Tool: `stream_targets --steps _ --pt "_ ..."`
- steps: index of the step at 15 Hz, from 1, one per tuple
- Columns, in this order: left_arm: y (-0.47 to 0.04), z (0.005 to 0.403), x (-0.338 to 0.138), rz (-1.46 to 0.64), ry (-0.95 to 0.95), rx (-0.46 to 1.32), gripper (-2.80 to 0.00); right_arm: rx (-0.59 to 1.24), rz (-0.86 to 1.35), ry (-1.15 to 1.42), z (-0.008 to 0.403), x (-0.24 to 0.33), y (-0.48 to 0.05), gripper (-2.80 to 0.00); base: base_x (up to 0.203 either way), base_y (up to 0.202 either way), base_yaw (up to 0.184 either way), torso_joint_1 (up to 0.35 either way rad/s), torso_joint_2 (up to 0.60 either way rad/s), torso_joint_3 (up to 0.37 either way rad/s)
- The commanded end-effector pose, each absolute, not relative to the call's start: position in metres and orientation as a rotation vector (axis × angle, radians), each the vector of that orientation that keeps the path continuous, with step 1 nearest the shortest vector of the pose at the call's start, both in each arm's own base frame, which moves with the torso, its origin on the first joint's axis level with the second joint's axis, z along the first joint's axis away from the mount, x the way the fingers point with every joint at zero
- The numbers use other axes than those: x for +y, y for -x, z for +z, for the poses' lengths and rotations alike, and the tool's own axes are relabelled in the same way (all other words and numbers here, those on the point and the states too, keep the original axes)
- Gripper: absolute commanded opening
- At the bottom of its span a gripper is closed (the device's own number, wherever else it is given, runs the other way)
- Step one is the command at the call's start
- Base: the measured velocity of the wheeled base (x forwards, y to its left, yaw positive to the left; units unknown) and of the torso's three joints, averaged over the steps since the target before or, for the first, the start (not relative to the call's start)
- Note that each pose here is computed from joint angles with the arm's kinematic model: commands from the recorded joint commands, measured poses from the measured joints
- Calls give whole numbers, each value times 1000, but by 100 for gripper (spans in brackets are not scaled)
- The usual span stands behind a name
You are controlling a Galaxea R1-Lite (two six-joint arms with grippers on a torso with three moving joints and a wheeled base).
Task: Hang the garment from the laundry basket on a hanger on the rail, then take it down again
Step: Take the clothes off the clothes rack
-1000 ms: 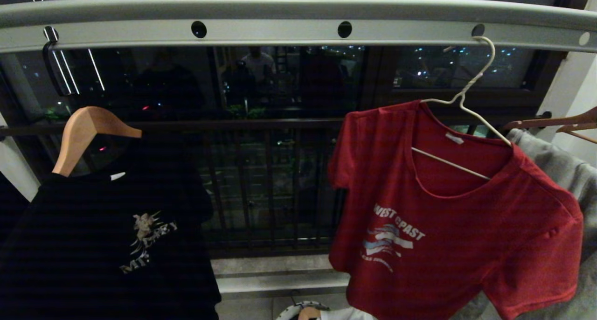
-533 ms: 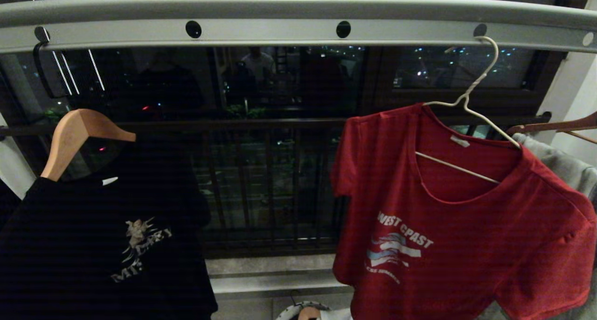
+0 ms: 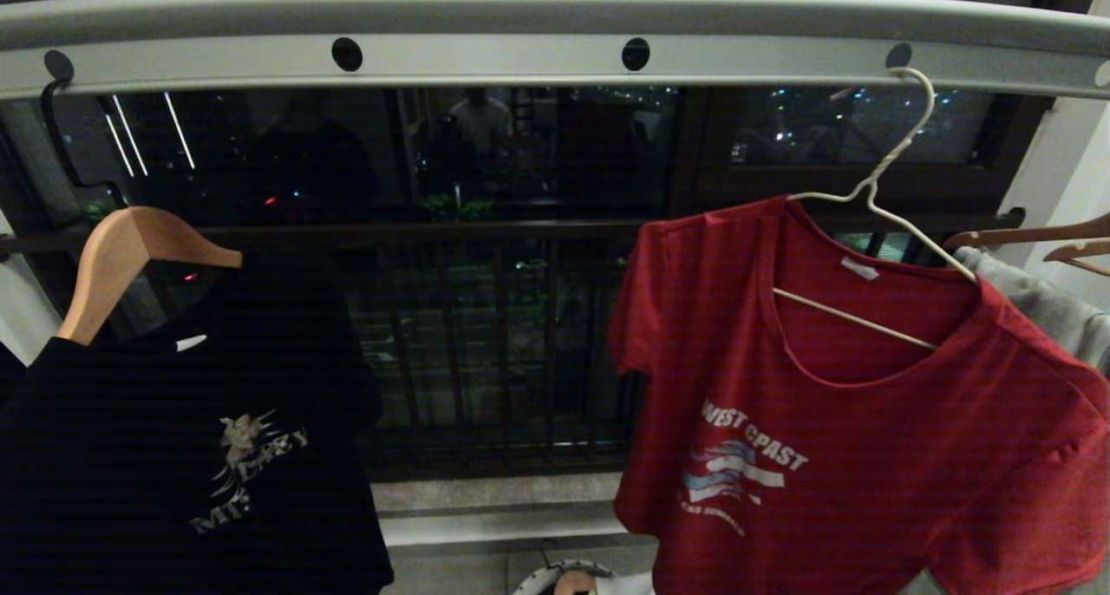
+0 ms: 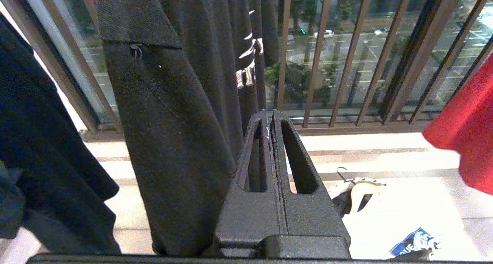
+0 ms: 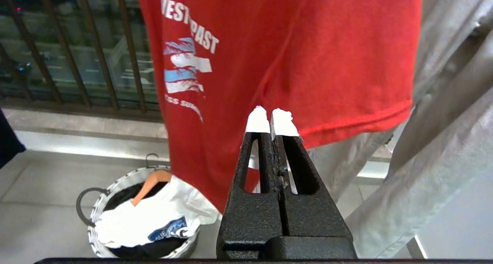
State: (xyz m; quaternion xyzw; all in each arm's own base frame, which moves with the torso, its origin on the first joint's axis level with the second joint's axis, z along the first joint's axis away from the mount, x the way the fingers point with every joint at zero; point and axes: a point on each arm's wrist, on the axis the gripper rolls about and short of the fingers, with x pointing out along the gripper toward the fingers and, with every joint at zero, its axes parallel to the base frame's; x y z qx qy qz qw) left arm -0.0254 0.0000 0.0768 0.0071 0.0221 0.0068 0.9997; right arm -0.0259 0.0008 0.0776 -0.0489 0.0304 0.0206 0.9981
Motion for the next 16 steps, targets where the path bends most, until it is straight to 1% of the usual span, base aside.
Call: stream_targets --steps 1,16 --pt "26 77 0 14 -9 43 -280 58 41 90 76 1 26 -280 0 0 0 0 0 0" --pt "26 77 0 14 -9 43 -280 57 38 77 76 1 26 -280 0 0 0 0 0 0"
